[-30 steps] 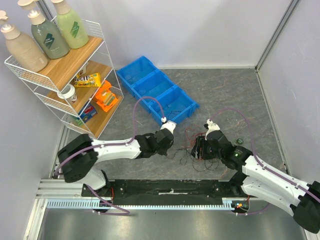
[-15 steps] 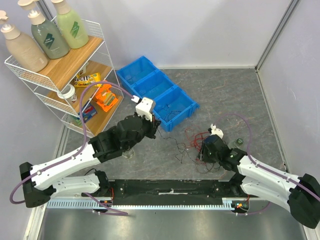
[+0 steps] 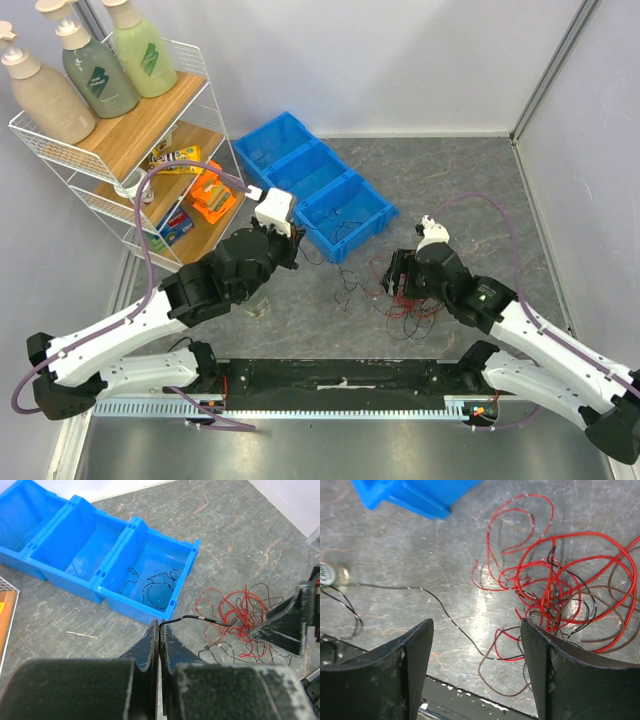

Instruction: Untangle the cables

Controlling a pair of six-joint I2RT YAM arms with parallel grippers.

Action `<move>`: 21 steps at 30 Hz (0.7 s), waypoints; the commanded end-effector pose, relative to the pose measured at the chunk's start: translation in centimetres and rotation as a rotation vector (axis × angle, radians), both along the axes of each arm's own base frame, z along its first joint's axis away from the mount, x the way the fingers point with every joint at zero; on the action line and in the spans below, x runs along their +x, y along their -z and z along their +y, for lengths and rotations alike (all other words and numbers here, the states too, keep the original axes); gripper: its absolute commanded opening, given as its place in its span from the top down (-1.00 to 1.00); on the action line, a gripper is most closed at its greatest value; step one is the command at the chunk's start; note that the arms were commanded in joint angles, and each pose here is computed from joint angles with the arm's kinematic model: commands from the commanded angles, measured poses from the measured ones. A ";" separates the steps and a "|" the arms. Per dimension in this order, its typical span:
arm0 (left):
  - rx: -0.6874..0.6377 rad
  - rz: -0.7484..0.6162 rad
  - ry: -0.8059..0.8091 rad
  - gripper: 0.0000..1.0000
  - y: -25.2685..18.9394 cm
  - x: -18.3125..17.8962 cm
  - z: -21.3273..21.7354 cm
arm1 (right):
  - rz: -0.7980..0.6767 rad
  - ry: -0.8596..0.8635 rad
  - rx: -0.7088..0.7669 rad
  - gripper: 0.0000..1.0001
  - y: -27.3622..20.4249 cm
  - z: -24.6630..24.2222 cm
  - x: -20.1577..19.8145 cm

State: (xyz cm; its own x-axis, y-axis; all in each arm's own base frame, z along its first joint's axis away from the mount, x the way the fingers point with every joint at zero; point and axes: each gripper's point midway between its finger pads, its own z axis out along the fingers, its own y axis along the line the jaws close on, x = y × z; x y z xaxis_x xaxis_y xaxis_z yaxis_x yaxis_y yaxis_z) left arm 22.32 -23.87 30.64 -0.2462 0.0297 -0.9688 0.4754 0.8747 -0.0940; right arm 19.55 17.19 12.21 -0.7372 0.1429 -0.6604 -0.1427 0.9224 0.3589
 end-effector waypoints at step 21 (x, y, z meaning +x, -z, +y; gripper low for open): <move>-0.094 -0.129 -0.054 0.97 -6.4 -0.5 3.5 | 0.262 0.246 0.021 -0.29 7.4 -1.4 -2.5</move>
State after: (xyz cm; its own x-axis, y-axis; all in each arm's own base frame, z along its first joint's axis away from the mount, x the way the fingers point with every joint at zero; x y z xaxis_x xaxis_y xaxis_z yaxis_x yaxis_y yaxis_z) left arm 21.87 -22.12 32.31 -0.2116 -0.0007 -0.9774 0.4599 0.8823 -0.1002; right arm 15.84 15.83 6.38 -0.8509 0.3297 -0.4091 0.1677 0.9083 0.3833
